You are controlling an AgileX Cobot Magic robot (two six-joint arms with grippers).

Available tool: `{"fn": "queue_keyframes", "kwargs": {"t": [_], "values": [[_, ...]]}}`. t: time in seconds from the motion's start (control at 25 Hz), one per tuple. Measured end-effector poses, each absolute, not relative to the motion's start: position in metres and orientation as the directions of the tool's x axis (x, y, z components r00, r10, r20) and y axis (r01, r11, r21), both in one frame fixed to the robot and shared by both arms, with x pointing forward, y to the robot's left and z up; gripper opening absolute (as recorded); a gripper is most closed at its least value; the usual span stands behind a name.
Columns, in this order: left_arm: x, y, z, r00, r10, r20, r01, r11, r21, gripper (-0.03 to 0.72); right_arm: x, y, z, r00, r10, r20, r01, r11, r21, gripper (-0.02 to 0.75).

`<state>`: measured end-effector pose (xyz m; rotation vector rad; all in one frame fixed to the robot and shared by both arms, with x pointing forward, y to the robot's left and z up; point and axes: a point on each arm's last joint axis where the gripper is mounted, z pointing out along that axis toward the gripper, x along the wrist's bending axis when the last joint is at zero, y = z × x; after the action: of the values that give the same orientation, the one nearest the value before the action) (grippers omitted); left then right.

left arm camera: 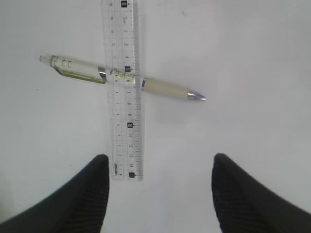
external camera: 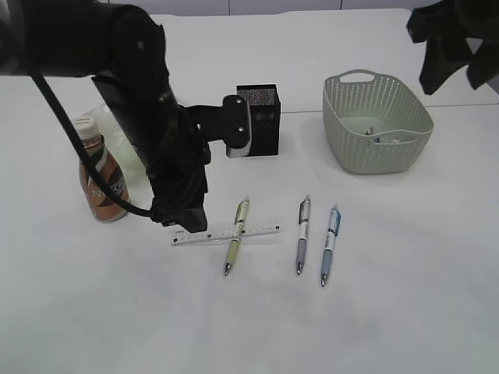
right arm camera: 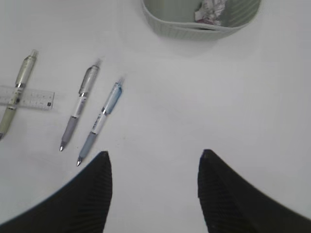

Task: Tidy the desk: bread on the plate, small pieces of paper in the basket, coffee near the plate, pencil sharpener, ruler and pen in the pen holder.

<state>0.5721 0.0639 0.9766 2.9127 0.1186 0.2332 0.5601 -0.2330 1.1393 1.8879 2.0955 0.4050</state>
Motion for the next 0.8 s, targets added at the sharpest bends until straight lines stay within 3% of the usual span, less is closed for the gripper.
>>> {"fn": "queue_keyframes", "kwargs": {"t": [0.24, 0.44, 0.8], "values": [[0.595, 0.093, 0.993, 0.989, 0.123, 0.087, 0.09, -0.944, 0.316, 0.479, 0.566, -0.269, 1.139, -0.013, 1.0, -0.001, 0.92, 0.012, 0.391, 0.447], [0.603, 0.091, 1.01, 0.99, 0.105, 0.091, 0.067, -0.935, 0.349, 0.479, 0.571, -0.273, 1.132, -0.004, 1.0, 0.01, 0.928, 0.0, 0.372, 0.447], [0.624, 0.076, 0.976, 0.996, 0.085, -0.012, 0.084, -0.938, 0.336, 0.479, 0.581, -0.27, 1.117, -0.011, 0.999, 0.031, 0.944, 0.0, 0.331, 0.447]]}}
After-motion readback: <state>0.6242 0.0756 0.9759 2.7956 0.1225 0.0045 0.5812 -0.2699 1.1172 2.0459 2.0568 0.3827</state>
